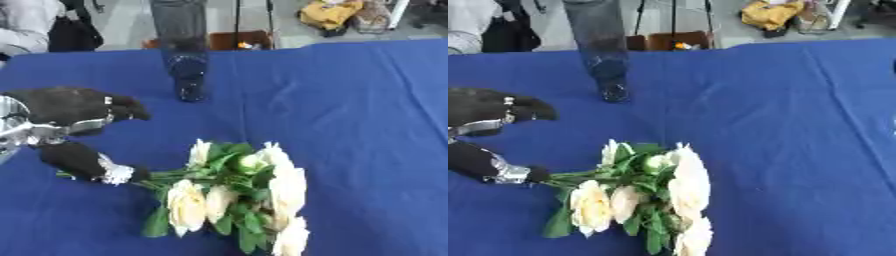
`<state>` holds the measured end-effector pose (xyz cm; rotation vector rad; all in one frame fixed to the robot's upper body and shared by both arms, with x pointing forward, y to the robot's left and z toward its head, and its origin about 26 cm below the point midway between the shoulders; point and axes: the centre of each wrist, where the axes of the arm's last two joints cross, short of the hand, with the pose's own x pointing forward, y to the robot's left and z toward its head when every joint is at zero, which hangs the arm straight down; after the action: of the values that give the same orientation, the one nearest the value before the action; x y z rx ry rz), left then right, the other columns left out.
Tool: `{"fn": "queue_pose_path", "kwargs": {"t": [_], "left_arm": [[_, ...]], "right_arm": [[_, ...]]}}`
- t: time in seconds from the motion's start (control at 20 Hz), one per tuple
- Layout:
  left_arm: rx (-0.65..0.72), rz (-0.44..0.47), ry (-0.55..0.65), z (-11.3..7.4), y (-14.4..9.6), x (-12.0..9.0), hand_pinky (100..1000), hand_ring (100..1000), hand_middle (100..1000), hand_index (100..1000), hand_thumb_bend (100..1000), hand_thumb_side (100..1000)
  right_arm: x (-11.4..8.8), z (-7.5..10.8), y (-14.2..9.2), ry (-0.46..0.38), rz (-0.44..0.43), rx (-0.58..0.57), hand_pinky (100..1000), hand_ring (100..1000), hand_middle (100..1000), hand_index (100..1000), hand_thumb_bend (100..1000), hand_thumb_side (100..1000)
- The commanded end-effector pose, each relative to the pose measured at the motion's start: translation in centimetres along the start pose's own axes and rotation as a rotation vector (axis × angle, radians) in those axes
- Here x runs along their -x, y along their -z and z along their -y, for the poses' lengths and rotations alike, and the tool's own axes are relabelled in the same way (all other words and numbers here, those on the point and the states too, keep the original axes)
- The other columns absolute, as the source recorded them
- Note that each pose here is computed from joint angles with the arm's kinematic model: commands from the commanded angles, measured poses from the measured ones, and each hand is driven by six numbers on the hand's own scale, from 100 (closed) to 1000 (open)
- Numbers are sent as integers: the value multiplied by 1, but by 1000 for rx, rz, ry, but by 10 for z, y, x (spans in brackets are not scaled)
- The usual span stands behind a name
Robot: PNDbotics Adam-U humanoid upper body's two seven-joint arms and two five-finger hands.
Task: Arrange flowers into the vase.
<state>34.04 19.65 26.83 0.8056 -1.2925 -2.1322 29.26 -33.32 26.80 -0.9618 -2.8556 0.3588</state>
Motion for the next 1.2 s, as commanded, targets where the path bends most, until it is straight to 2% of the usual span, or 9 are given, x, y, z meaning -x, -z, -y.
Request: {"fn": "queue_pose_path", "kwargs": {"t": [0.05, 0.6, 0.65, 1.2], "left_arm": [[-10, -3, 25, -4, -7, 0, 885, 943, 946, 1000, 537, 970], [-3, -1, 18, 2, -8, 0, 882, 942, 944, 1000, 529, 964], [-4, 4, 18, 3, -6, -1, 866, 920, 913, 1000, 443, 837], [-23, -17, 80, 42, 27, 12, 859, 909, 896, 997, 424, 836]], "right_arm": [[-3, 4, 7, -4, 24, 4, 759, 828, 815, 843, 100, 794], [-3, 3, 7, -4, 25, 6, 758, 828, 815, 843, 100, 794], [-3, 3, 7, -4, 24, 7, 758, 828, 814, 843, 100, 791], [-3, 3, 7, -1, 25, 14, 759, 829, 814, 843, 100, 790]]}}
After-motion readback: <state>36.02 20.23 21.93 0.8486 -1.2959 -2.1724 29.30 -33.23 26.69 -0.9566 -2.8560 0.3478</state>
